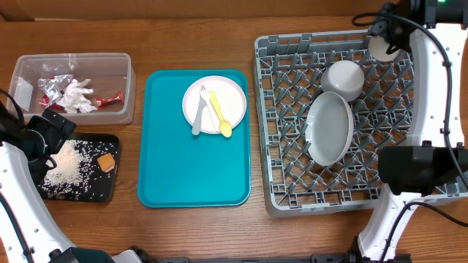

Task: Sort waste into correct bins and load items into the dishwasher rack
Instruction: 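Carry the cup right and set it upside down in the rack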

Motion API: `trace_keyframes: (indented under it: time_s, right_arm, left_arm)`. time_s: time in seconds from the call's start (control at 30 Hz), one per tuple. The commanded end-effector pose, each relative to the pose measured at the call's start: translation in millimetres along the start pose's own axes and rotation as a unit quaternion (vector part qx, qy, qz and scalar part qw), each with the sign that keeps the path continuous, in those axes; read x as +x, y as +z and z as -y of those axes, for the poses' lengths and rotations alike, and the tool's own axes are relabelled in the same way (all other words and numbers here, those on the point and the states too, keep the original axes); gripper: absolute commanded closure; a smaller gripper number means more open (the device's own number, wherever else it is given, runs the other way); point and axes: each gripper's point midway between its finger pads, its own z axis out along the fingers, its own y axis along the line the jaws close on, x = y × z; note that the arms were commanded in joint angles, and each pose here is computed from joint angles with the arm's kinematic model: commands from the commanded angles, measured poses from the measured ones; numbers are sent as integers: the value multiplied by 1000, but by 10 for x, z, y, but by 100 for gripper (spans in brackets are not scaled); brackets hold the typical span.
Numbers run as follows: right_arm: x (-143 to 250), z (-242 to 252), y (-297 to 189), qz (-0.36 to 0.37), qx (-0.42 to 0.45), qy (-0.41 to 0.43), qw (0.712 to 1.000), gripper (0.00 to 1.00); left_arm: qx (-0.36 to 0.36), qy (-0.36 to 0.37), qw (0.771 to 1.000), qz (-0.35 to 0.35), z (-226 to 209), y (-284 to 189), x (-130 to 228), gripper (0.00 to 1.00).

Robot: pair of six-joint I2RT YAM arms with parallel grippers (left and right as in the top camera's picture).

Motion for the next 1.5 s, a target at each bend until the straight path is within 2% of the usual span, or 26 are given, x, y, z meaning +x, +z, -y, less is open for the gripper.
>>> trace_keyframes:
  time_s: [0.0, 0.23, 0.63, 0.97, 1.07, 1.2, 1.23, 1.47]
  right_arm:
    - [67, 198, 221, -28, 19, 15, 999, 58]
    - [215, 600, 556, -72, 55, 52, 995, 57]
    - [535, 843, 1049, -122, 73, 68, 987, 57]
    - [563, 1029, 1125, -129, 83, 84, 985, 57]
    - [573, 1000, 1127, -133, 75, 85, 985, 50]
    - [593, 921, 1129, -141, 52, 89, 985, 4]
    - [593, 920, 1129, -141, 52, 89, 985, 0]
    - [514, 901, 887, -143, 43, 91, 985, 0]
  left_arm:
    - [0, 9, 1000, -3, -9, 27, 5, 0]
    - [0, 9, 1000, -3, -9, 27, 5, 0]
    - [0, 9, 1000, -4, -9, 28, 6, 0]
    - [0, 9, 1000, -3, -9, 26, 6, 0]
    - [0, 9, 1000, -3, -9, 26, 5, 0]
    - [0, 9, 1000, -3, -9, 26, 6, 0]
    - [0, 9, 1000, -3, -9, 26, 6, 0]
    - [0, 9, 1000, -4, -9, 28, 6, 0]
